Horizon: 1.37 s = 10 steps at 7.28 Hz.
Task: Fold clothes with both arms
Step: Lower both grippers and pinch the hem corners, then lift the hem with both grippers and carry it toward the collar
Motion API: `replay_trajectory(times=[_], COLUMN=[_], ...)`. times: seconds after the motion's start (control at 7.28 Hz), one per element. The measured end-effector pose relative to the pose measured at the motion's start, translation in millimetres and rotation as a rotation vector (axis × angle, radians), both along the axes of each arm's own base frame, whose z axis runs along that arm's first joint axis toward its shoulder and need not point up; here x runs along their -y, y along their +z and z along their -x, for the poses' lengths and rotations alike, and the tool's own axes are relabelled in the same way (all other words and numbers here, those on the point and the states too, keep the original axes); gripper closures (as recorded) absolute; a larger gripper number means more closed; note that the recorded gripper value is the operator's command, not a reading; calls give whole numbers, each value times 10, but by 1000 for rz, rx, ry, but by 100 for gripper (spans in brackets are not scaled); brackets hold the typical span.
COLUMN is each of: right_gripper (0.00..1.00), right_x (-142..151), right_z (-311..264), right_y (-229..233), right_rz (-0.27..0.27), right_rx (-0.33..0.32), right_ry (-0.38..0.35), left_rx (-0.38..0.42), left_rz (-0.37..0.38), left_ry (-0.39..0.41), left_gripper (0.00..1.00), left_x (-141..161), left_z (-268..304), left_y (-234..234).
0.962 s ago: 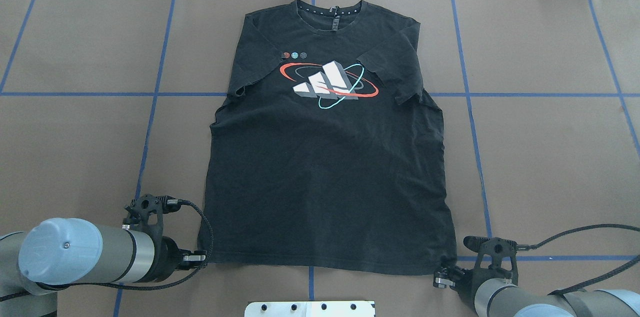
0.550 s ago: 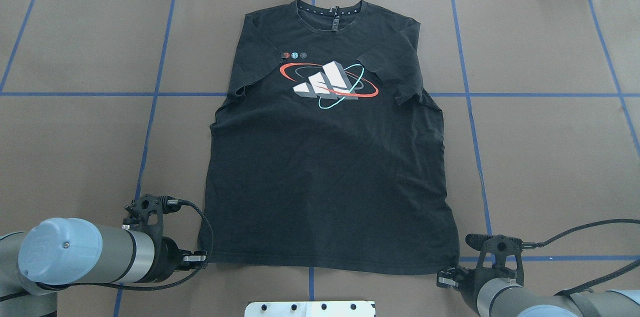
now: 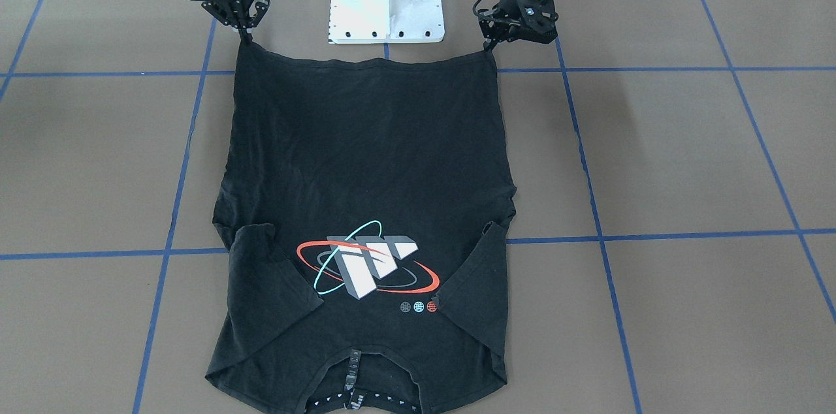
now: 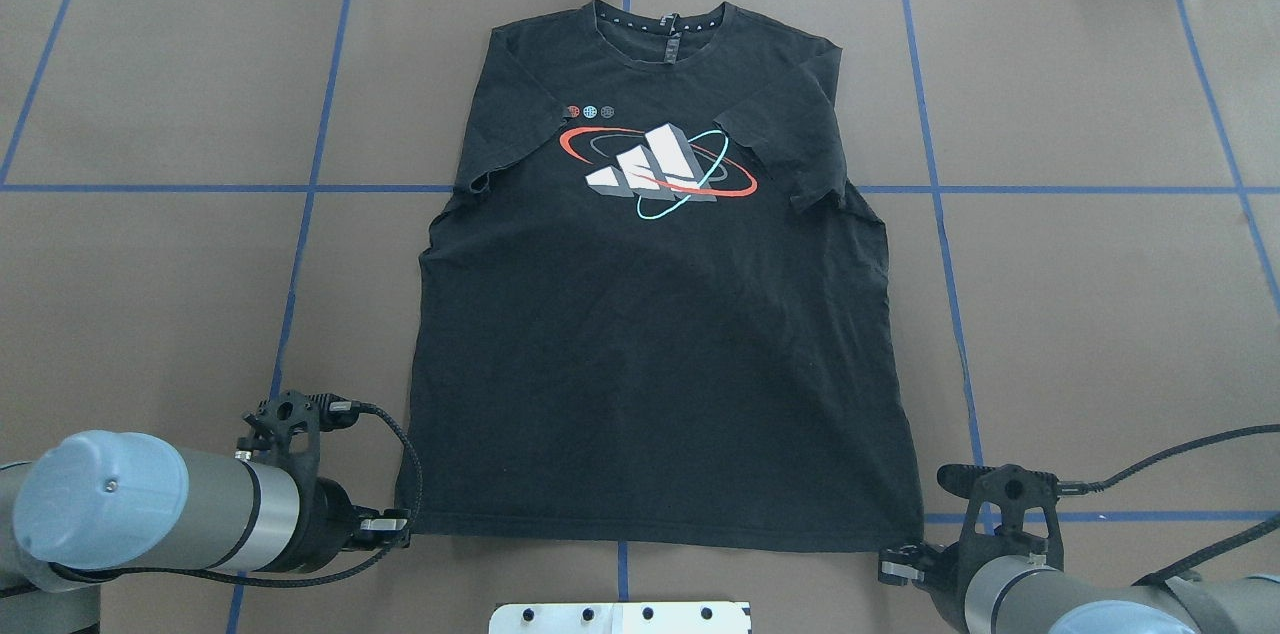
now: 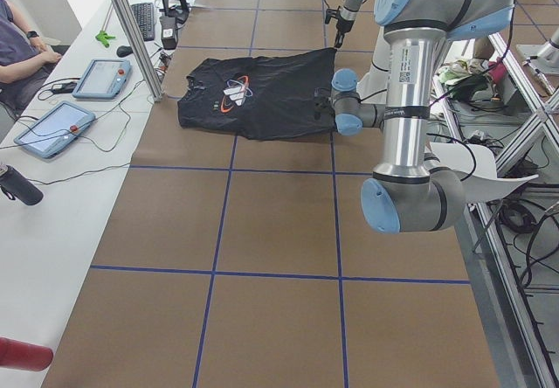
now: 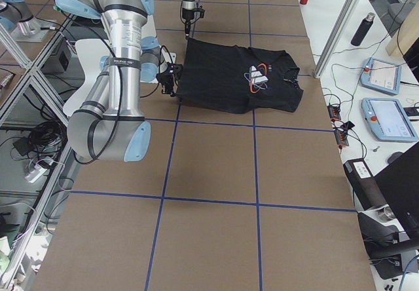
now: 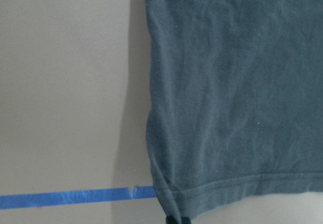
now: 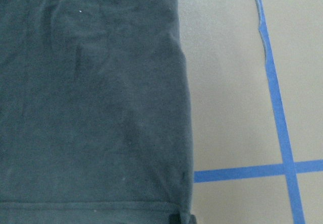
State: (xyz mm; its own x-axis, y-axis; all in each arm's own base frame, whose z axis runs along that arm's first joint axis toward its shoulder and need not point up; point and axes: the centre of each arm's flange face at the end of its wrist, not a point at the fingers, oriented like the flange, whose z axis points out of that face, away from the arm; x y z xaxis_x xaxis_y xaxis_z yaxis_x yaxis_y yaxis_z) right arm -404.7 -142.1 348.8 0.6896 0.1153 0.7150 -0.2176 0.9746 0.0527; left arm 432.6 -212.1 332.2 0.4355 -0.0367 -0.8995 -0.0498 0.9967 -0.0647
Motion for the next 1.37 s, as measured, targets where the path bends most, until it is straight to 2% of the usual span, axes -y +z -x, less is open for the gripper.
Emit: replay_trajectory(times=[0.41, 0.82, 0.96, 1.1, 1.37], right_gripper=[100, 100, 100, 100, 100], right_x=[-64, -328, -320, -219, 110], right_z=[-284, -689, -814, -907, -1042], right_y=[-361, -728, -852, -920, -931], right_rz=[90, 147, 150, 148, 132], right_rx=[78, 149, 176, 194, 201], right_ry=[-81, -203, -209, -180, -77], left_rx=[-66, -158, -182, -181, -146], left_rz=[46, 64, 70, 74, 74], left_ry=[71, 153, 160, 136, 32], left_gripper=[100, 100, 100, 100, 100], left_x=[33, -231, -259, -190, 207], left_z=[565, 1101, 1201, 1248, 1157], left_y=[-252, -681, -793, -820, -814])
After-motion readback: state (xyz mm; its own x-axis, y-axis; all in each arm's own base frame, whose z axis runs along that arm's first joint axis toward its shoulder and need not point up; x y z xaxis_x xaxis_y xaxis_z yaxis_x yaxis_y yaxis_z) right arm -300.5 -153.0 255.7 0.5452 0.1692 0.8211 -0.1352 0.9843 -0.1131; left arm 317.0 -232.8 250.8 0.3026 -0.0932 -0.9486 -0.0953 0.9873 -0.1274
